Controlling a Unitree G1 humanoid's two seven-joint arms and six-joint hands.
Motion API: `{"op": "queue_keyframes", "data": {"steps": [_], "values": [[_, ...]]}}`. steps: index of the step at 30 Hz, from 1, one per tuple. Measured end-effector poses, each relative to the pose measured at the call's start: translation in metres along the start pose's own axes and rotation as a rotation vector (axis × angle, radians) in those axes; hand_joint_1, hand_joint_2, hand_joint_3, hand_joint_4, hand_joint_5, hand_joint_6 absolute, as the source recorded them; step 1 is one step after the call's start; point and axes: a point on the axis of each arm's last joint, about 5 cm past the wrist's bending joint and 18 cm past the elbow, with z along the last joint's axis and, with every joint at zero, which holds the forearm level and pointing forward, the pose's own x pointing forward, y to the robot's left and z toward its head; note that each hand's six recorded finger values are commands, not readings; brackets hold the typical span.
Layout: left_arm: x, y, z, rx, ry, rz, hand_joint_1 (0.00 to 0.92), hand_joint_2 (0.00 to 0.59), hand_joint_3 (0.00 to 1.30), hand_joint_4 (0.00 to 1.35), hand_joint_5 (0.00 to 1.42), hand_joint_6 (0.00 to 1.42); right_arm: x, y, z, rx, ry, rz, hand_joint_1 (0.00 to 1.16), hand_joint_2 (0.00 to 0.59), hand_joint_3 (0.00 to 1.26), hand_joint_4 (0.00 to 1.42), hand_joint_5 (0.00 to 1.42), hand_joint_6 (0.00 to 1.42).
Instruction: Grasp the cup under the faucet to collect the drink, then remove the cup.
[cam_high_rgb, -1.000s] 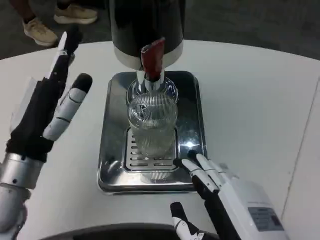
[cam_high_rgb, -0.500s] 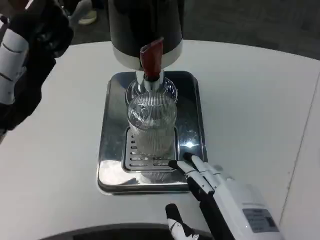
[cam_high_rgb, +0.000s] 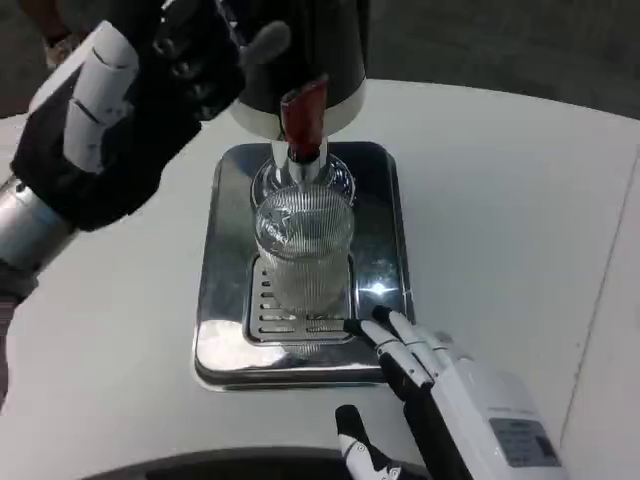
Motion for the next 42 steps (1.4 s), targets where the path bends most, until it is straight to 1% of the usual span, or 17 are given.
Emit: {"op": "queue_keyframes", "data": {"steps": [3,6,9,13,15,18,21,25,26,30,32,38,42], "values": [[0.005,-0.001,-0.0031,-0.024,0.002,-0.03,0.0,0.139,0.0,0.0,0.0,0.0,-0.001,-0.0007,-0.0003,0.0,0.01,-0.003,0.39,0.516,0.17,0.07,0.11,0.13],[0.013,-0.001,-0.0054,-0.025,0.027,-0.072,0.0,0.135,0.0,0.0,0.0,0.0,-0.001,-0.0008,-0.0002,0.002,0.015,-0.006,0.39,0.516,0.17,0.07,0.11,0.13],[0.017,-0.001,-0.0084,-0.035,0.034,-0.082,0.0,0.131,0.0,0.0,0.0,0.0,-0.001,-0.0012,-0.0003,0.004,0.018,-0.009,0.39,0.516,0.17,0.07,0.11,0.13],[0.021,0.0,-0.0103,-0.021,0.065,-0.087,0.0,0.126,0.0,0.0,0.0,0.0,0.0,-0.0016,-0.0007,0.005,0.023,-0.013,0.39,0.516,0.17,0.07,0.12,0.14],[0.022,0.0,-0.0118,-0.006,0.094,-0.097,0.0,0.123,0.0,0.0,0.01,0.0,-0.001,-0.0019,-0.0014,0.004,0.027,-0.014,0.39,0.516,0.17,0.07,0.12,0.14],[0.022,-0.001,-0.0137,0.008,0.119,-0.119,0.0,0.121,0.0,0.0,0.02,0.0,-0.001,-0.002,-0.0022,0.004,0.034,-0.014,0.39,0.516,0.17,0.07,0.12,0.14],[0.024,-0.001,-0.0129,0.037,0.123,-0.137,0.0,0.118,0.0,0.0,0.03,0.0,-0.001,-0.0022,-0.0025,0.009,0.036,-0.015,0.39,0.516,0.17,0.07,0.12,0.14],[0.026,-0.003,-0.0114,0.092,0.125,-0.168,0.0,0.116,0.0,0.0,0.05,0.0,-0.001,-0.0022,-0.0025,0.013,0.036,-0.016,0.39,0.516,0.17,0.07,0.12,0.14],[0.027,-0.003,-0.0092,0.132,0.13,-0.186,0.0,0.116,0.0,0.0,0.05,0.01,-0.001,-0.0023,-0.0026,0.015,0.037,-0.017,0.39,0.516,0.17,0.07,0.12,0.15],[0.027,-0.002,-0.0057,0.193,0.132,-0.214,0.0,0.116,0.0,0.0,0.06,0.01,-0.001,-0.0023,-0.0027,0.018,0.038,-0.017,0.39,0.516,0.17,0.07,0.12,0.16],[0.029,-0.003,-0.0029,0.239,0.135,-0.244,0.0,0.119,0.0,0.0,0.07,0.02,-0.001,-0.0023,-0.0027,0.019,0.038,-0.018,0.39,0.516,0.17,0.07,0.12,0.16],[0.03,-0.002,0.0083,0.444,0.144,-0.322,0.0,0.118,0.0,0.0,0.07,0.02,-0.001,-0.0021,-0.0026,0.026,0.041,-0.02,0.39,0.516,0.17,0.07,0.12,0.17],[0.031,-0.003,0.013,0.55,0.142,-0.367,0.0,0.117,0.0,0.0,0.07,0.02,-0.002,-0.0015,-0.0028,0.031,0.049,-0.022,0.39,0.516,0.17,0.07,0.12,0.17]]}}
